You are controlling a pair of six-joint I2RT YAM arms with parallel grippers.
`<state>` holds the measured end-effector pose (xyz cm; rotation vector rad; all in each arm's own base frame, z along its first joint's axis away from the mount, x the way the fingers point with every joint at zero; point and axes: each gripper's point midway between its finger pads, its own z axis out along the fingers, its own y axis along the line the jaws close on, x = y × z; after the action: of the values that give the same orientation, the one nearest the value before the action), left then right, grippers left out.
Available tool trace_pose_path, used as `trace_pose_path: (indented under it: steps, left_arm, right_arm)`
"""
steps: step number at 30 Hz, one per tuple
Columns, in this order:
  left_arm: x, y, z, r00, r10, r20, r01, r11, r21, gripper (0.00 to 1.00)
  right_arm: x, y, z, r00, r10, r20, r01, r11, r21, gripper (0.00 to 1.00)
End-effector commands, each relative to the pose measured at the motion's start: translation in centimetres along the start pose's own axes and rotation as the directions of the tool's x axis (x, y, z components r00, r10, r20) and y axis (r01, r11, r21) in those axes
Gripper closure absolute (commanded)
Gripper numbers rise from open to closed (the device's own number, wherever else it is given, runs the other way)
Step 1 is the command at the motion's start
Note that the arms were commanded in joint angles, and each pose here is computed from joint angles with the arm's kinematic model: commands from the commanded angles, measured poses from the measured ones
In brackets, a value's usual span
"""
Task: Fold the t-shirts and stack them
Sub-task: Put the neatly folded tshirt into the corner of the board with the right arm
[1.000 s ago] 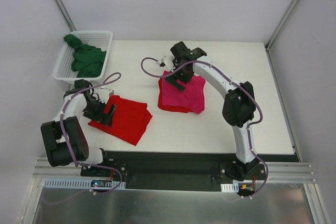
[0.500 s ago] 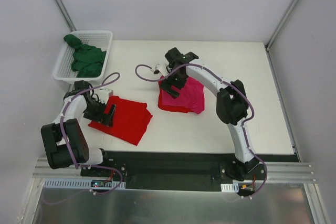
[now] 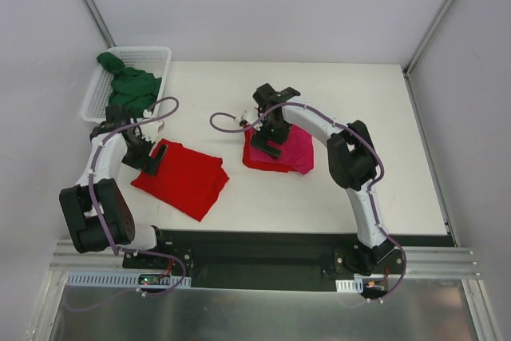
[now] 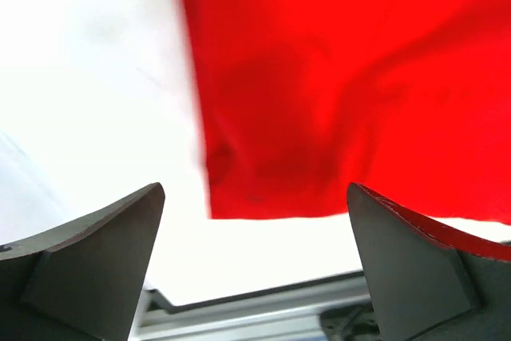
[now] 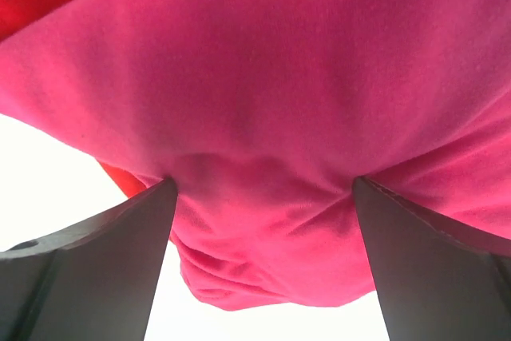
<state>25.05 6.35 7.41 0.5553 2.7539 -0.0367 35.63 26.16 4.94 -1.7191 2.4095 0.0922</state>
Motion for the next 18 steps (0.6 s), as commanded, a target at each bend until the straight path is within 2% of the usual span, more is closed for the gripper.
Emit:
trace_pose_path:
  steps: [1,7,10,18]
  left_arm:
    - [-1.6,2.8,-0.9,0.999,0.044,0.008,-0.043,0.994,-0.098,0.01]
    - [-2.0,3.7,1.7,0.999,0.000,-0.033,-0.003,0.996,-0.084,0.00]
    - [-2.1,2.6,3.1,0.999,-0.010,-0.040,0.009,0.999,-0.039,0.01]
    - [-1.5,-1.9,6.6,0.988,0.091,-0.122,-0.086,0.995,0.047,0.01]
  right_arm:
    - [0.9,-0.9,-1.7,1.000,-0.009,-0.019,0.010,0.999,0.047,0.04]
    - [0.6,-1.9,-2.0,1.000,-0.005,-0.022,0.007,0.995,0.096,0.04]
    - [0.4,-2.2,-1.9,1.000,-0.007,-0.012,0.008,0.994,0.106,0.04]
    - [-2.7,-4.1,-2.7,0.996,-0.024,0.082,0.010,0.984,0.178,0.04]
